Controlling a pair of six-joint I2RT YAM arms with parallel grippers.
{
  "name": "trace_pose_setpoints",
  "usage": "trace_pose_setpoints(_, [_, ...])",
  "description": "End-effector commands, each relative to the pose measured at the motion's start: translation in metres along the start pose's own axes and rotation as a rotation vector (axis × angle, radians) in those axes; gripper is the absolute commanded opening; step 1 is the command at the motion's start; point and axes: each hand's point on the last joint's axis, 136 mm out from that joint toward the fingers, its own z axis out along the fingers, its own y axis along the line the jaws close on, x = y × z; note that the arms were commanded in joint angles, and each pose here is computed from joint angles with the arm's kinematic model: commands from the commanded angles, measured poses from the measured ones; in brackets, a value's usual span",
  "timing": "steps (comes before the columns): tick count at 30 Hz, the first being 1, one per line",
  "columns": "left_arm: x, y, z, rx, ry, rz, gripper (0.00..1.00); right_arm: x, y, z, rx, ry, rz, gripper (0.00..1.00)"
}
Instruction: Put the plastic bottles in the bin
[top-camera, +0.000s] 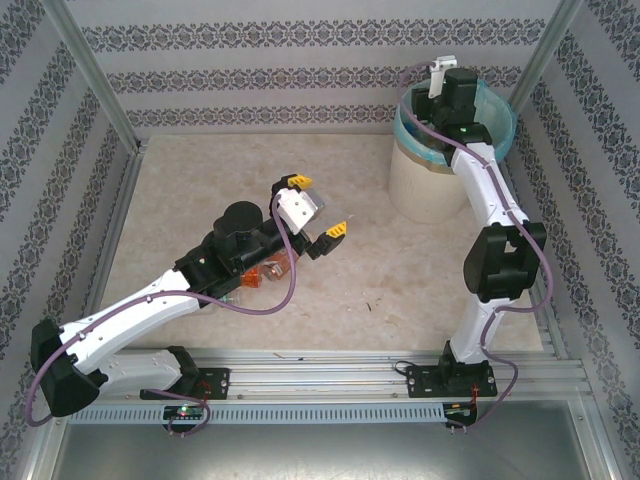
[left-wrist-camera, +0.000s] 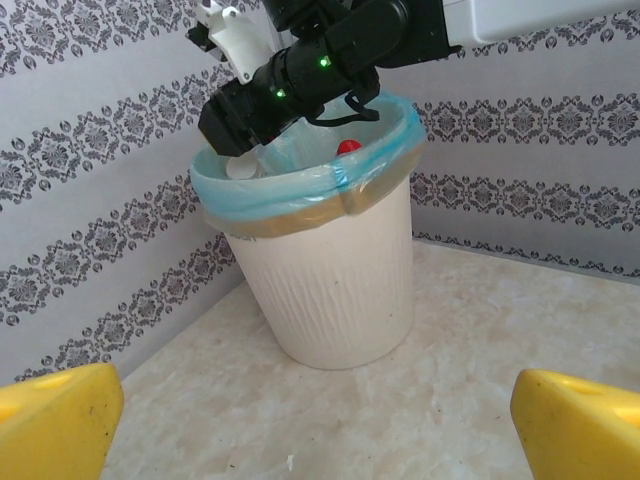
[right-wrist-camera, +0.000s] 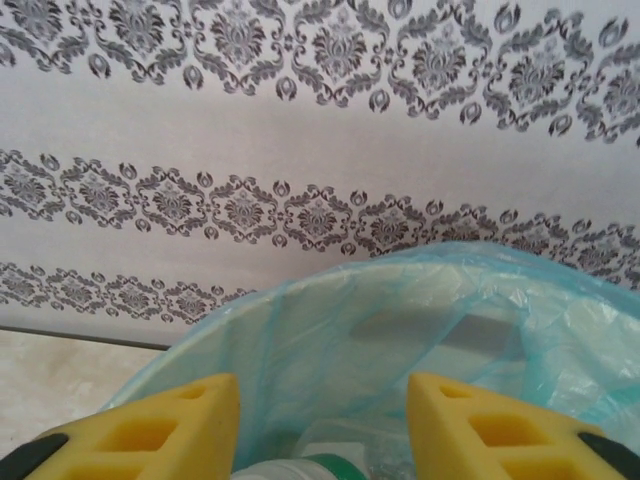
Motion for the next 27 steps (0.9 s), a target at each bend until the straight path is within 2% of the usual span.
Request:
trace_pose_setpoints(1, [-0.004, 0.004, -0.008, -0.014, -0.009, 0.007, 1.0, -0.007, 0.0, -0.012, -0.026, -0.002, 0.04, 0.42])
trace_pose_setpoints(4, [0.0, 0.013, -0.011, -0.067, 0.033, 0.001, 1.0, -0.003, 0.003, -0.013, -0.046, 0.011, 0.064, 0.32])
trace_pose_setpoints(8, [0.007, 0.019, -0.013, -0.101, 0.065, -0.003, 1.0, 0.022, -0.006, -0.004, -0.023, 0.085, 0.102, 0.22])
trace_pose_setpoints(12, [0.009, 0.022, -0.015, -0.11, 0.074, -0.021, 1.0, 0.052, -0.01, 0.007, -0.03, 0.165, 0.154, 0.2])
trace_pose_setpoints(15, [0.011, 0.025, -0.014, -0.127, 0.09, -0.031, 1.0, 0.057, -0.008, 0.009, -0.048, 0.182, 0.184, 0.21])
trace_pose_setpoints(21, [0.029, 0.044, -0.009, -0.185, 0.2, -0.065, 1.0, 0.008, 0.004, -0.008, -0.115, 0.098, 0.237, 0.24])
trace_pose_setpoints(27, [0.065, 0.081, -0.013, -0.252, 0.37, -0.228, 1.0, -0.059, 0.019, -0.058, -0.115, -0.045, 0.22, 0.35])
